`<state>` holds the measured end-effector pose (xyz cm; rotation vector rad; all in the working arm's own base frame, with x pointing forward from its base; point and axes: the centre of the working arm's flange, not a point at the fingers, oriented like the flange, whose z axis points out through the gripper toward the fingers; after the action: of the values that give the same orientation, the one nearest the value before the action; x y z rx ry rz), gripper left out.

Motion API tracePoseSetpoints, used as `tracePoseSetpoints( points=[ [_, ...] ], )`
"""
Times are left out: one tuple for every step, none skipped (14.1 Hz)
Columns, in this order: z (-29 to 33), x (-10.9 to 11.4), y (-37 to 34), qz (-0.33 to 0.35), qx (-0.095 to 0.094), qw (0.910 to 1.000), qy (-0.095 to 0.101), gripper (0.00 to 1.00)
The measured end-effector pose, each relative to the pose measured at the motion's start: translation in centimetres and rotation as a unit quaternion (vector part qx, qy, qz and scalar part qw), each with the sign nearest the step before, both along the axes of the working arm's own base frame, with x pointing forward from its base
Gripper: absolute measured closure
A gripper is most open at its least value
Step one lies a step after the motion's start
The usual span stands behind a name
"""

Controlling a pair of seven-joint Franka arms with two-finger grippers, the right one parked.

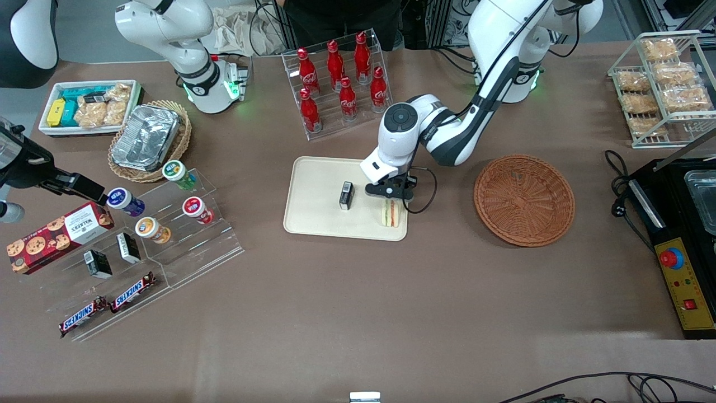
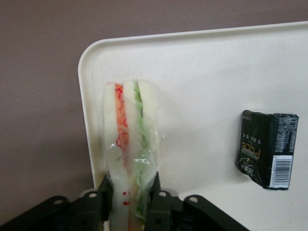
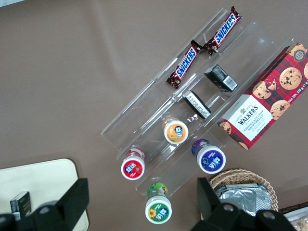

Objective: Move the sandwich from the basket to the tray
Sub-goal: 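Lower the sandwich onto the tray and open the left gripper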

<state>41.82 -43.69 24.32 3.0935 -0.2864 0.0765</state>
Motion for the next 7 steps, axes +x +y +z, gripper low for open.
tracePoseSetpoints(
  points=[
    [0.1, 0.1, 0.0, 0.000, -0.001, 1.0000, -0.001, 0.48],
    [0.2, 0.2, -0.1, 0.000, -0.002, 1.0000, -0.003, 0.40],
    [0.5, 0.5, -0.1, 0.002, -0.004, 1.0000, -0.006, 0.29],
    [1.1, 0.9, -0.1, 0.003, -0.007, 0.9999, -0.012, 0.20],
    [2.1, 1.3, 0.0, 0.006, -0.010, 0.9998, -0.019, 0.11],
    [3.4, 1.9, 0.2, 0.010, -0.010, 0.9996, -0.025, 0.01],
    [5.1, 2.5, 0.6, 0.015, -0.008, 0.9993, -0.032, 0.00]
  ],
)
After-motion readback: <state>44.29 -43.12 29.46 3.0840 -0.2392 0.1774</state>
